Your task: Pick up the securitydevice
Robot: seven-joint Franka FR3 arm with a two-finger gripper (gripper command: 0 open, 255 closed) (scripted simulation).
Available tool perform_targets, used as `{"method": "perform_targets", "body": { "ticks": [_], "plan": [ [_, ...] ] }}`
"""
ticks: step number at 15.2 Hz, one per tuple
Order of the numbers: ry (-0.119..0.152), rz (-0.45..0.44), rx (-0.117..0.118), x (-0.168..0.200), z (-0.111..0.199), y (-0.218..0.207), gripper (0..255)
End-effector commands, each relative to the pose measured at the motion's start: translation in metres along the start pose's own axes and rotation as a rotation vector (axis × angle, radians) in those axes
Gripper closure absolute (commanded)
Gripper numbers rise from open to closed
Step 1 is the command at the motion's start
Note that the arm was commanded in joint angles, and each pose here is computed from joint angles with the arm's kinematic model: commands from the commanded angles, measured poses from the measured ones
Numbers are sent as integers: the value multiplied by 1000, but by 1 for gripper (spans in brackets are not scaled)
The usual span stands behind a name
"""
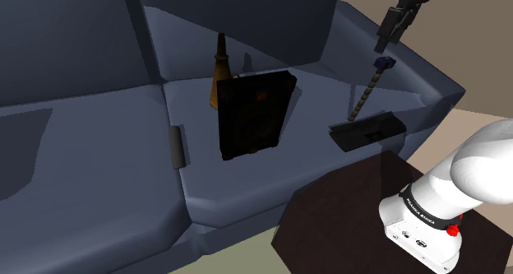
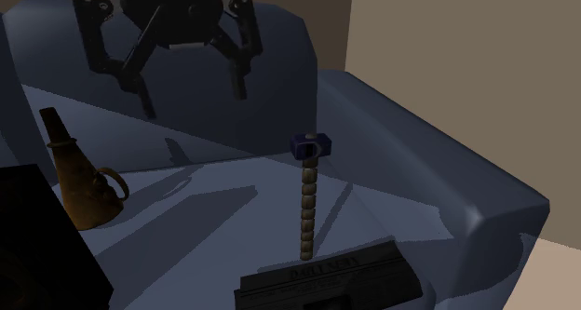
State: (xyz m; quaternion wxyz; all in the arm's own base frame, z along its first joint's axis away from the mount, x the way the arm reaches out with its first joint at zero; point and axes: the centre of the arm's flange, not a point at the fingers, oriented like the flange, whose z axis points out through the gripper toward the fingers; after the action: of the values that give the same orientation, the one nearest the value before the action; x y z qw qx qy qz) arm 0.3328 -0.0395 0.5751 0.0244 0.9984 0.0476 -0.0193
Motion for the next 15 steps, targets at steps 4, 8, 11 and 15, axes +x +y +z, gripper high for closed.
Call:
{"method": "perform_targets", "body": {
  "ticks": [4, 8, 11, 15],
  "plan": [
    [-46, -38, -42, 15, 32, 53, 0],
    [-82, -67, -75, 29, 54, 95, 0],
    [-109, -89, -100, 39, 70, 127, 0],
    [-128, -104, -118, 47, 87, 149, 0]
  ]
}}
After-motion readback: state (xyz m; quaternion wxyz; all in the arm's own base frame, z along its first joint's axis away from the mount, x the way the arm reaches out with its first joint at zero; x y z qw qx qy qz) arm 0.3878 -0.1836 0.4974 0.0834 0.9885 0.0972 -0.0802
